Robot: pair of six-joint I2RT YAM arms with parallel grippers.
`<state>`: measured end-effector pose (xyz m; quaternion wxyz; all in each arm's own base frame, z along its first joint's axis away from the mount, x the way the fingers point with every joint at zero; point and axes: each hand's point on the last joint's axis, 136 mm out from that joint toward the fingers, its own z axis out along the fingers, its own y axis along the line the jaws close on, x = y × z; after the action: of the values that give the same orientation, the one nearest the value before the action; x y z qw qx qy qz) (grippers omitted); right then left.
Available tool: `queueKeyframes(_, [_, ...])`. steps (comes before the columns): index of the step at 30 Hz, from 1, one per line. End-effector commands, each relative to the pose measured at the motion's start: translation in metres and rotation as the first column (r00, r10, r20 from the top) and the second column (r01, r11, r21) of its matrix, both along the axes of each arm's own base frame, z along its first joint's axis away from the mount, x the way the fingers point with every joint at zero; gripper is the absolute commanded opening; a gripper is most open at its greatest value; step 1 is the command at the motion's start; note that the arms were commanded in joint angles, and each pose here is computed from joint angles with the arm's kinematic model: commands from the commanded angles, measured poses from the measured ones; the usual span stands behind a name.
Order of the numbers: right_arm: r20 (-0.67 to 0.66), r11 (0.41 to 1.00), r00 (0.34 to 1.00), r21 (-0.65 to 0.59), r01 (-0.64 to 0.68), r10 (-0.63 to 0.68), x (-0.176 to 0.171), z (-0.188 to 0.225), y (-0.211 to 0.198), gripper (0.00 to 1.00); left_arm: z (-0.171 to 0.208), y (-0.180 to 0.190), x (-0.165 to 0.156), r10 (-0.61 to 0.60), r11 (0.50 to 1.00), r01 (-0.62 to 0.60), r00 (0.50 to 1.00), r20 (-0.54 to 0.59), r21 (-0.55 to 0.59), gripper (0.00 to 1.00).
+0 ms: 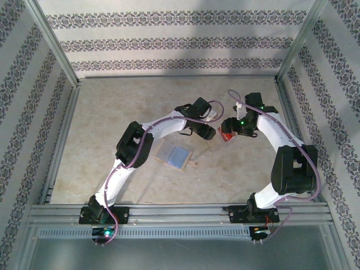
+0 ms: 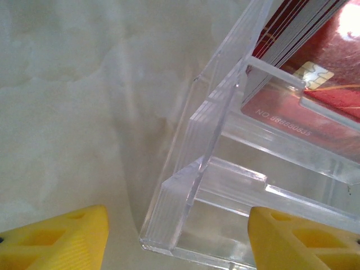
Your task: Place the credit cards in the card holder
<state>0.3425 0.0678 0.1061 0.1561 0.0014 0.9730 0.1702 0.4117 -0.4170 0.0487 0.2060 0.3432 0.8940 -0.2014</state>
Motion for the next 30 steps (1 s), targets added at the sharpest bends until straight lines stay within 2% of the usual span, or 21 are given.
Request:
queueKeyframes(1, [-0.016,0.999,0.999,-0.029,-0.031,0.031,-0.008,-0.006,0.002,0.75,-0.022,0.014,-0.01,-0.023,0.994,0.025,1.0,-0.021,0.103,0.66])
queueKeyframes(9, [-0.001,0.996,1.0,-0.087,-0.028,0.028,-0.012,0.0,-0.006,0.72,-0.02,0.014,-0.008,-0.026,0.995,0.028,1.0,-0.015,0.1,0.65])
queueKeyframes(16, [-0.011,0.983,0.998,-0.175,-0.055,0.054,-0.013,-0.001,-0.01,0.74,-0.014,0.012,-0.007,-0.029,0.995,0.03,1.0,-0.008,0.093,0.65])
queueKeyframes(30, [-0.037,0.968,0.999,-0.246,-0.043,0.035,-0.007,-0.007,-0.021,0.75,-0.02,0.016,-0.01,-0.034,0.993,0.035,0.999,-0.014,0.11,0.65])
